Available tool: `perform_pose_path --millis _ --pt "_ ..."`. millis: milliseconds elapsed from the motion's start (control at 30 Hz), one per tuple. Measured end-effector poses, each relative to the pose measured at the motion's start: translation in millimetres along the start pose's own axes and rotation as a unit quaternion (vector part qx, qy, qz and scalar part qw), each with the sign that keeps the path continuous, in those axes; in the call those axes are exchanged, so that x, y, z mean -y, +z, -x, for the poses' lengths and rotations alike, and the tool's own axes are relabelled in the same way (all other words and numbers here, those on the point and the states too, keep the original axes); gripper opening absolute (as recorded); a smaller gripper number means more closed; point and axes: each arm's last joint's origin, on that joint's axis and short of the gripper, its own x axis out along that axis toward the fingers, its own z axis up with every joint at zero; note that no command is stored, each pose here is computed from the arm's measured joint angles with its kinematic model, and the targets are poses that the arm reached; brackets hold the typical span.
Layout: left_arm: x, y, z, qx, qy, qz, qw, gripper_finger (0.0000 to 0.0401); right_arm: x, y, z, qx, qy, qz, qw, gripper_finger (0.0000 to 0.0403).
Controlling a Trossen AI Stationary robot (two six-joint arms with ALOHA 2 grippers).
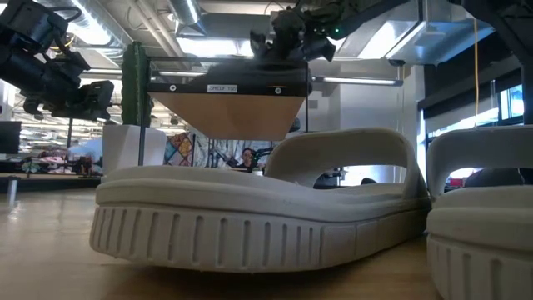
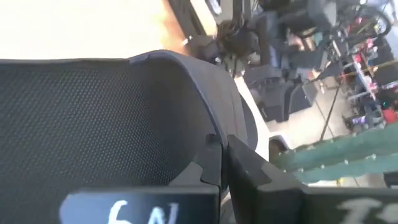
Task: Pick and place slides into the shelf
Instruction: Put the top left black slide on the shelf
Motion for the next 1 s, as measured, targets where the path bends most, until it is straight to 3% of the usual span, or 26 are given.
perform_pose_path --millis 133,1000 --pt "0 0 0 0.0 0.0 0.0 1.0 0.0147 -1 1 -1 0.031 0.006 0.009 0.999 0.0011" --pt "0 0 0 0.0 0.0 0.0 1.0 0.0147 -8 -18 -13 0.013 -0.002 0.009 1.0 0.0013"
